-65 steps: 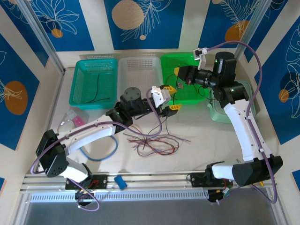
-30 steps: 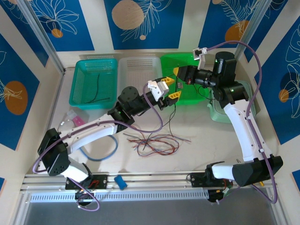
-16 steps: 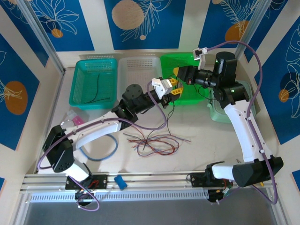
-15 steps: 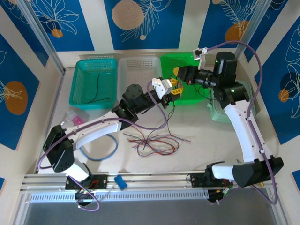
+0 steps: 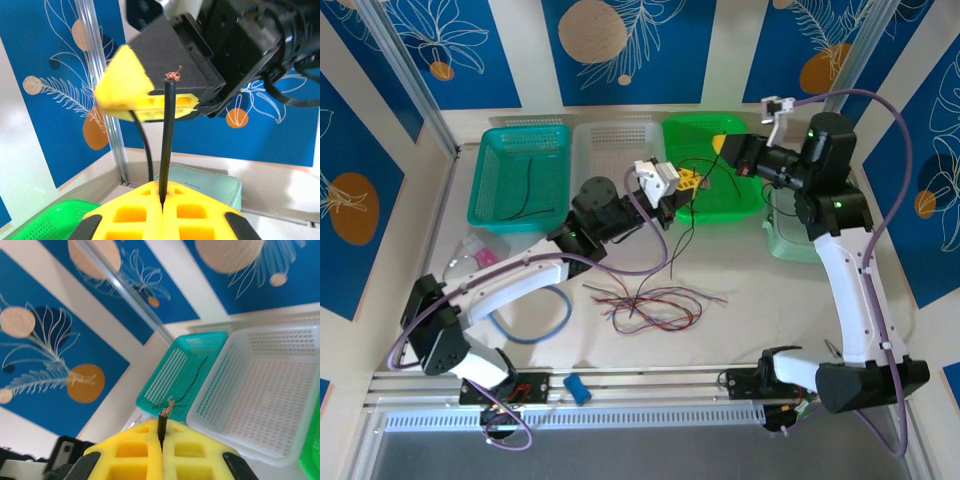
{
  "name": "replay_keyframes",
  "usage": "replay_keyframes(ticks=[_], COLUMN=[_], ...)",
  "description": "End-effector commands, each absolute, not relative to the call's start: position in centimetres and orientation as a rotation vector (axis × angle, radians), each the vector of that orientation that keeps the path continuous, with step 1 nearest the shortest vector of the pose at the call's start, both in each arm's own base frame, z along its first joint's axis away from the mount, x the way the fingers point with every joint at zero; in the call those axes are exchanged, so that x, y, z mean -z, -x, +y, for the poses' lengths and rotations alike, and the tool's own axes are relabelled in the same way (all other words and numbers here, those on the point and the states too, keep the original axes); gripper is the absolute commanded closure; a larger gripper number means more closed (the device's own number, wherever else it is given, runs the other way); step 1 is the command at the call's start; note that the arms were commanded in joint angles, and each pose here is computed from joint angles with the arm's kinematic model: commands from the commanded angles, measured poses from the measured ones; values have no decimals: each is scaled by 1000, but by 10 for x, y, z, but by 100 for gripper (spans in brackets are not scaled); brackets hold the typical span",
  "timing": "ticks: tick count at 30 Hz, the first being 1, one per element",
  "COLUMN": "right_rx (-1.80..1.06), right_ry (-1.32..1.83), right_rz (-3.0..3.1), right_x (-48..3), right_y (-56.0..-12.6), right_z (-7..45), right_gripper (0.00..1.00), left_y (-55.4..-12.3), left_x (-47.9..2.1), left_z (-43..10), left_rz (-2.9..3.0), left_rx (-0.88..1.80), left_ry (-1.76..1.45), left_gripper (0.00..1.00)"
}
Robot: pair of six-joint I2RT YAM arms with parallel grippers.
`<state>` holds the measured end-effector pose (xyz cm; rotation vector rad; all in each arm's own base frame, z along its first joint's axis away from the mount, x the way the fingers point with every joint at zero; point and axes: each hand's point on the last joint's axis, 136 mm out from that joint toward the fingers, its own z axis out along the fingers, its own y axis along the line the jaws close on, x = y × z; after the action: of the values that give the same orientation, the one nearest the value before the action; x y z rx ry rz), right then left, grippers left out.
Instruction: Untangle the cables
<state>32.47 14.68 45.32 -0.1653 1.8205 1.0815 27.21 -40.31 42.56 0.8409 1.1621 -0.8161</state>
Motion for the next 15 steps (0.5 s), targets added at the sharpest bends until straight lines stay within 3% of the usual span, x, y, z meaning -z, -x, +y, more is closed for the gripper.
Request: replay_keyframes(ticks=[1, 15], right_rx=[-1017, -756], right_ry=[68, -177], right_rz=[1718, 1557], right_x=[-483, -523], right_y=[-324, -318], right_z=[120, 21], right_gripper=[100, 100], left_y=[-258, -261], left_x=[-471, -486], left_z=[-372, -215], left_rz=[1128, 1321], left_rx=[856, 396], left_ry=[-774, -557], left_gripper=[100, 100])
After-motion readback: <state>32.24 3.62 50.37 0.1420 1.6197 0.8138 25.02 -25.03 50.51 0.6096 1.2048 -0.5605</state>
